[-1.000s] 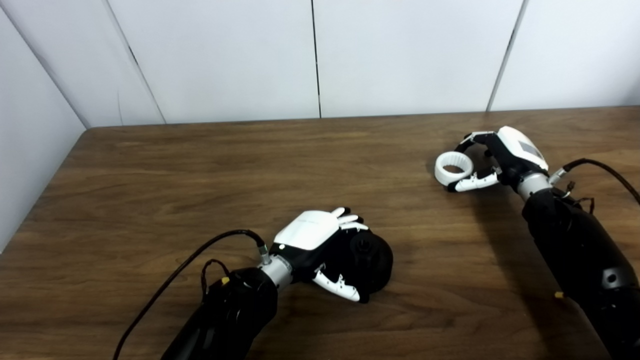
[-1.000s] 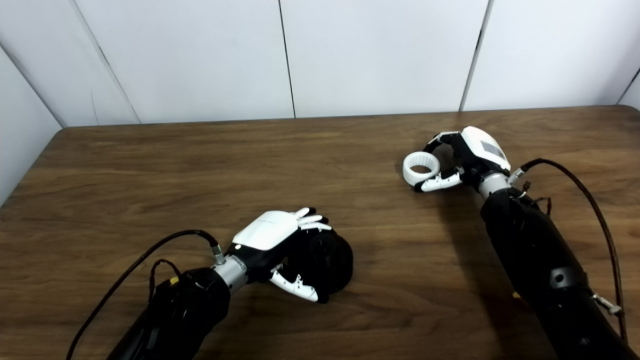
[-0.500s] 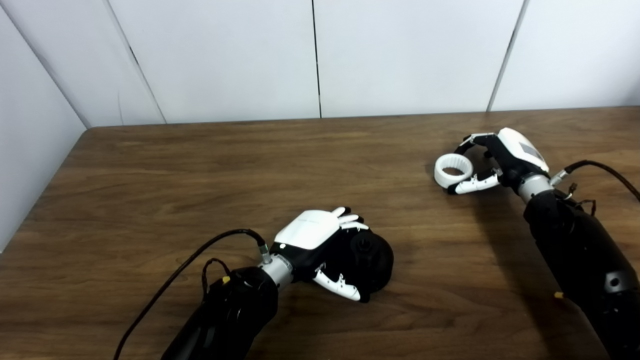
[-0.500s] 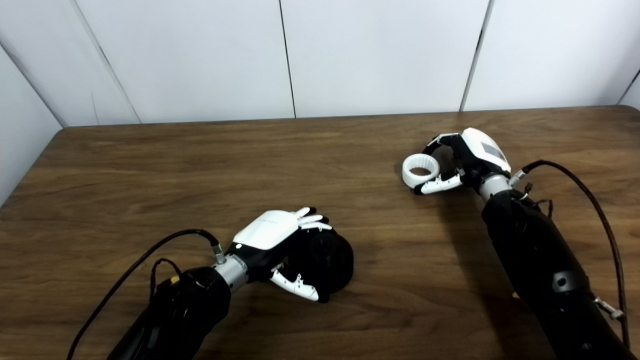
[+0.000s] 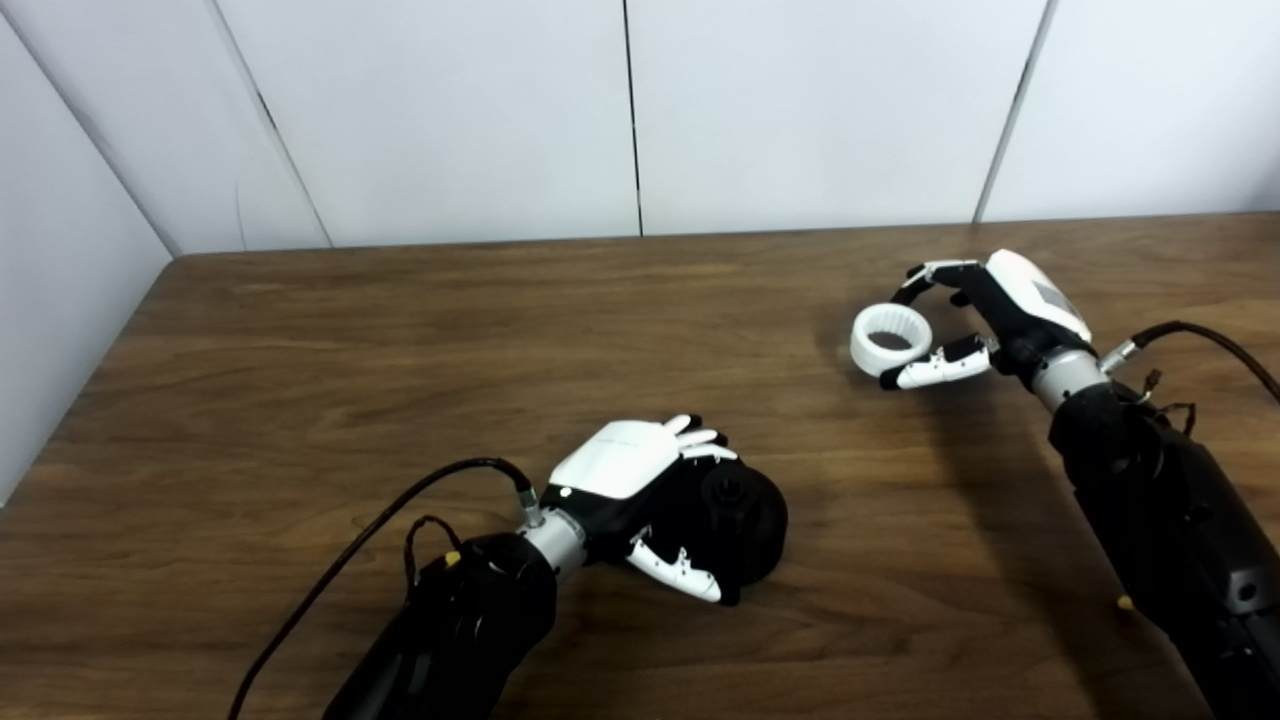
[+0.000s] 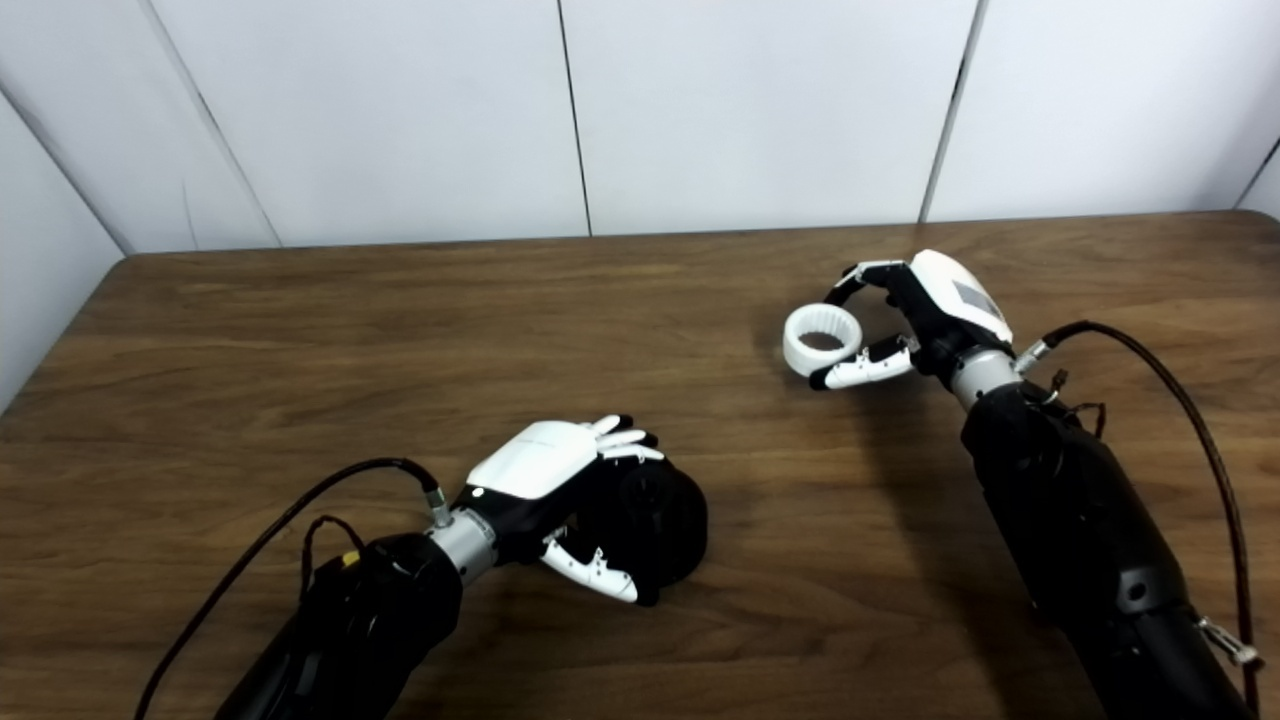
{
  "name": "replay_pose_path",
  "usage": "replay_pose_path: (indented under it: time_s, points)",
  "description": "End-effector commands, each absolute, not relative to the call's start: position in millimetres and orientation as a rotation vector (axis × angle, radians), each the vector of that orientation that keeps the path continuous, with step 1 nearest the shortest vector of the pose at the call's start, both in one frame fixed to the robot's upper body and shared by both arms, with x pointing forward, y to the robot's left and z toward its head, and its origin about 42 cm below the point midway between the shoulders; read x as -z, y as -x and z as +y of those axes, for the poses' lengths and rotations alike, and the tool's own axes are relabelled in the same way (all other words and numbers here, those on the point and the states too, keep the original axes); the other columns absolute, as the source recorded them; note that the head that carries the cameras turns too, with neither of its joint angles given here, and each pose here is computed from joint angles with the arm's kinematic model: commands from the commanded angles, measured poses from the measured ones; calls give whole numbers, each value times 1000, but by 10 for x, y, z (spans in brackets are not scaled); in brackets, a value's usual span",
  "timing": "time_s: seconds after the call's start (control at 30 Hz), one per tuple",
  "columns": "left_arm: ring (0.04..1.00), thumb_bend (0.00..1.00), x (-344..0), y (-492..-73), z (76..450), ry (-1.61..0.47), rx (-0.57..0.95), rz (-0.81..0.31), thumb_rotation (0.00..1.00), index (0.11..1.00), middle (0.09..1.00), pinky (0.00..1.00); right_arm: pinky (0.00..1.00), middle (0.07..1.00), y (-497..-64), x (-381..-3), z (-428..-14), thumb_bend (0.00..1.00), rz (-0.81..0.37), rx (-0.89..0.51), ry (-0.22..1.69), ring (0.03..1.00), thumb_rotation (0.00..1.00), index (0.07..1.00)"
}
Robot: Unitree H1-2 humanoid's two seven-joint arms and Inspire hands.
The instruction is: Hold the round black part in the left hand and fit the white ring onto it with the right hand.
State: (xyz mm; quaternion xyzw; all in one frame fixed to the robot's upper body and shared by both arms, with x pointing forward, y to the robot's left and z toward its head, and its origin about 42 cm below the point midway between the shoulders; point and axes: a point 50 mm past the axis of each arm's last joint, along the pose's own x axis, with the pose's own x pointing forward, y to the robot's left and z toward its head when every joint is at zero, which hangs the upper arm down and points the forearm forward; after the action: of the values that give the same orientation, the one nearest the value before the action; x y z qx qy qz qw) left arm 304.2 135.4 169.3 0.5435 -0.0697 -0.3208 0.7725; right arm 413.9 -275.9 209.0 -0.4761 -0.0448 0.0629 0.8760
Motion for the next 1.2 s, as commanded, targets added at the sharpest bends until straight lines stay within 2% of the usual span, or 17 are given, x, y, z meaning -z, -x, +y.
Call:
replay_pose_path:
  time_s: [0.0,0.27,0.4,1.17]
  points:
    - [1000,972,-1576,-3067,1397,-1189,725,-74,448,831,948,943,768,820,-4143,-2334,-2681,862,-173,-115,983,863,213,605]
    - [1000,973,-1578,-3072,1388,-1188,723,-72,448,831,949,947,769,818,-3964,-2467,-2516,861,-220,-139,951,859,190,599]
    - [1000,972,-1575,-3075,1380,-1184,722,-74,445,829,947,933,791,821,-3870,-2547,-2441,861,-235,-152,939,869,209,604]
    - [1000,973,-1570,-3086,1375,-1181,717,-72,462,834,945,931,748,821,-3352,-2754,-2033,873,-364,-288,929,865,201,590]
